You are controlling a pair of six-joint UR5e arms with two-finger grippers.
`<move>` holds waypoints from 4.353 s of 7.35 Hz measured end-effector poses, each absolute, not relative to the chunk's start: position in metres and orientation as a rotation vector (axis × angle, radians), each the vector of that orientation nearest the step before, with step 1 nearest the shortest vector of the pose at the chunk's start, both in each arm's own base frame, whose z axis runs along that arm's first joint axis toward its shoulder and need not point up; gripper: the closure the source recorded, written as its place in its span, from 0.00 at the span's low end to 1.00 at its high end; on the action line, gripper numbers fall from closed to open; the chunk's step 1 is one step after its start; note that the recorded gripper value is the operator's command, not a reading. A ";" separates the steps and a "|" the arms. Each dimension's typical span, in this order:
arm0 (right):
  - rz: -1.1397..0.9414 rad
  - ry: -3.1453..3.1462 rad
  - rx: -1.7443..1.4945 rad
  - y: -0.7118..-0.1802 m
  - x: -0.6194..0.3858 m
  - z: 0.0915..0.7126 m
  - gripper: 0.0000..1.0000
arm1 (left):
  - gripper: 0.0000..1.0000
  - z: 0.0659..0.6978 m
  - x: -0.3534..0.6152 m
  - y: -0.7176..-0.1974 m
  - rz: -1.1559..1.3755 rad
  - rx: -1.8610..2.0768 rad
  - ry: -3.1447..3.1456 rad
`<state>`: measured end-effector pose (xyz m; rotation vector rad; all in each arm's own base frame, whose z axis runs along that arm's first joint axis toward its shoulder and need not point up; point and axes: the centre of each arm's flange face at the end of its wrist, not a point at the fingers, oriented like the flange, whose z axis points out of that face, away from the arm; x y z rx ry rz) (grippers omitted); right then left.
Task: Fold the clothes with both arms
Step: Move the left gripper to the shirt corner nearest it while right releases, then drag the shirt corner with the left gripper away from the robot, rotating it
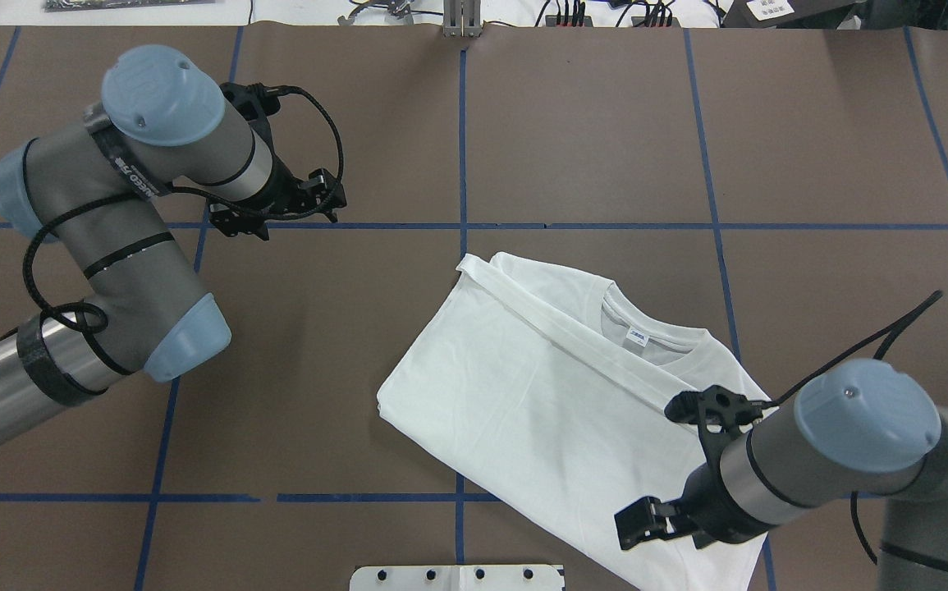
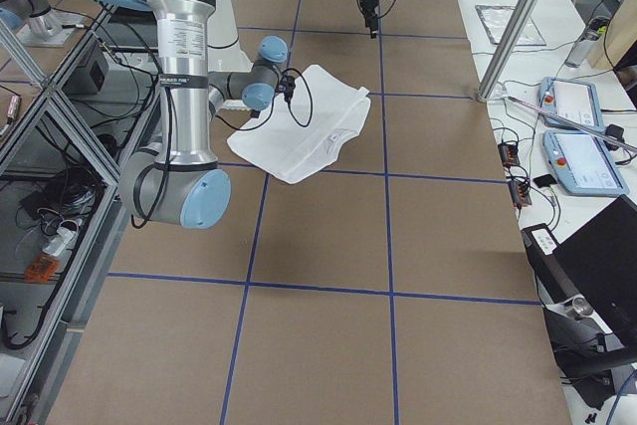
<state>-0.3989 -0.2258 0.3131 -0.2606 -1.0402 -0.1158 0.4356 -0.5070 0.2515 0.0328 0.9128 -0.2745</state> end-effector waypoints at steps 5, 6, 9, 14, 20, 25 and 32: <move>0.047 -1.116 -0.014 -0.338 -0.320 0.287 0.00 | 0.01 0.216 0.506 -0.352 -0.261 -0.199 1.005; 0.058 -1.122 0.013 -0.347 -0.311 0.284 0.00 | 0.01 0.219 0.526 -0.327 -0.255 -0.243 0.998; 0.072 -1.130 0.038 -0.356 -0.303 0.278 0.00 | 0.05 0.241 0.567 -0.308 -0.277 -0.290 0.980; 0.072 -1.133 0.042 -0.357 -0.303 0.276 0.00 | 0.32 0.250 0.573 -0.318 -0.308 -0.257 0.986; 0.082 -1.126 0.046 -0.361 -0.301 0.280 0.00 | 0.36 0.264 0.571 -0.343 -0.344 -0.239 0.985; 0.094 -1.124 0.052 -0.365 -0.296 0.281 0.00 | 1.00 0.256 0.573 -0.341 -0.339 -0.250 0.997; 0.101 -1.118 0.052 -0.367 -0.295 0.284 0.00 | 1.00 0.263 0.533 -0.410 -0.442 -0.179 0.989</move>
